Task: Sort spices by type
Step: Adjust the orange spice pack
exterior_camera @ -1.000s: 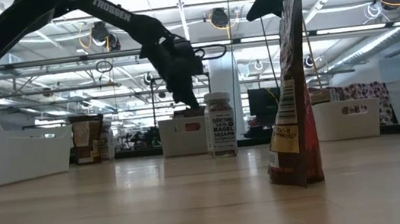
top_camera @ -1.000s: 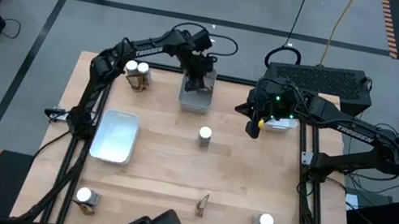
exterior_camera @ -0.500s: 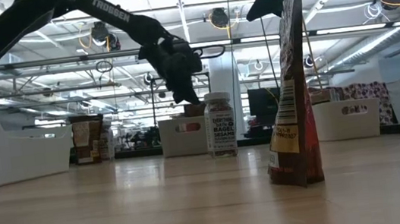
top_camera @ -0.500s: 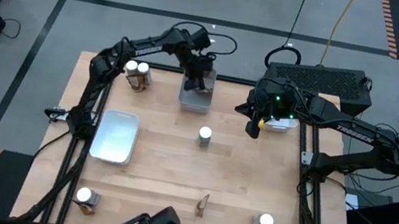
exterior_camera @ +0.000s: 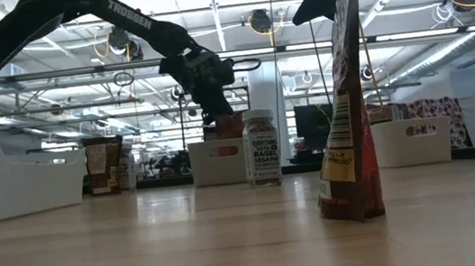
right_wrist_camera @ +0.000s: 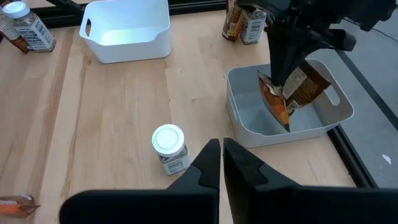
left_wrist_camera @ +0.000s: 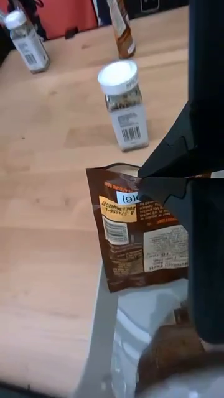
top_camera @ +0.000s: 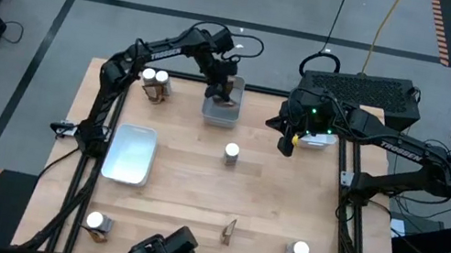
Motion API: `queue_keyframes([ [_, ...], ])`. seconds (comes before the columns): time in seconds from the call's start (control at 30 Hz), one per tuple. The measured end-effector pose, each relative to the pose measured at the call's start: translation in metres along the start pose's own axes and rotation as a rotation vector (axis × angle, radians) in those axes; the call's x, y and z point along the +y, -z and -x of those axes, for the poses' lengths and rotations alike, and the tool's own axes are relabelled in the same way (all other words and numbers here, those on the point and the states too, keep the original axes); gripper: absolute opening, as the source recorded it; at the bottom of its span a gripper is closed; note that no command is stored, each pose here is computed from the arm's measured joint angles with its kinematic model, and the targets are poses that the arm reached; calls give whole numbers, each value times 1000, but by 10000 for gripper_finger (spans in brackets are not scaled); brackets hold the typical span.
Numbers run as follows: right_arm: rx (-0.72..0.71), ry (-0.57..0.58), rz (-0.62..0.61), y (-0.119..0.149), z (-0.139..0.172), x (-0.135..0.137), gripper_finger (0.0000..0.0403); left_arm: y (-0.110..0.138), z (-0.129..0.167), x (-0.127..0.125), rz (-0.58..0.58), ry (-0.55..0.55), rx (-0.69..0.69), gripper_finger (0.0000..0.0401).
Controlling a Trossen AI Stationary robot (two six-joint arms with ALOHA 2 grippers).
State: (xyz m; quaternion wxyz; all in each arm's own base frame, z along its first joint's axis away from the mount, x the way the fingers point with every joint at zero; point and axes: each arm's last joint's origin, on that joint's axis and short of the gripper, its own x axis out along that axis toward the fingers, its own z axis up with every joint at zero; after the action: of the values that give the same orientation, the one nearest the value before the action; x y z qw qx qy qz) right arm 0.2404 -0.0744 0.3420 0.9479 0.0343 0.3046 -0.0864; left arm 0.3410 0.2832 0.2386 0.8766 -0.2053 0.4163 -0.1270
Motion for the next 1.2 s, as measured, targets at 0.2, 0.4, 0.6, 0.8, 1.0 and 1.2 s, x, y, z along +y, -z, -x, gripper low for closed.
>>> queue_keyframes([
  [0.2, -2, 0, 0, 0, 0, 0, 0, -6, 6, -7, 6, 29, -34, 0],
  [0.4, -76, 13, -68, -7, 0, -1, 0, -31, 27, -33, 10, -1, -148, 0],
  [0.6, -203, 145, -216, -20, -9, -7, 0, -73, 26, -80, 65, -94, -337, 0],
  [0.8, -213, 373, -300, -19, -17, -14, 0, -92, 1, -115, 95, -187, -418, 0],
  [1.0, -252, 392, -406, -20, -17, -13, 0, -96, -12, -127, 73, -330, -427, 0],
  [1.2, -213, 385, -411, -17, -21, -10, 0, -95, -14, -129, 70, -317, -421, 0],
])
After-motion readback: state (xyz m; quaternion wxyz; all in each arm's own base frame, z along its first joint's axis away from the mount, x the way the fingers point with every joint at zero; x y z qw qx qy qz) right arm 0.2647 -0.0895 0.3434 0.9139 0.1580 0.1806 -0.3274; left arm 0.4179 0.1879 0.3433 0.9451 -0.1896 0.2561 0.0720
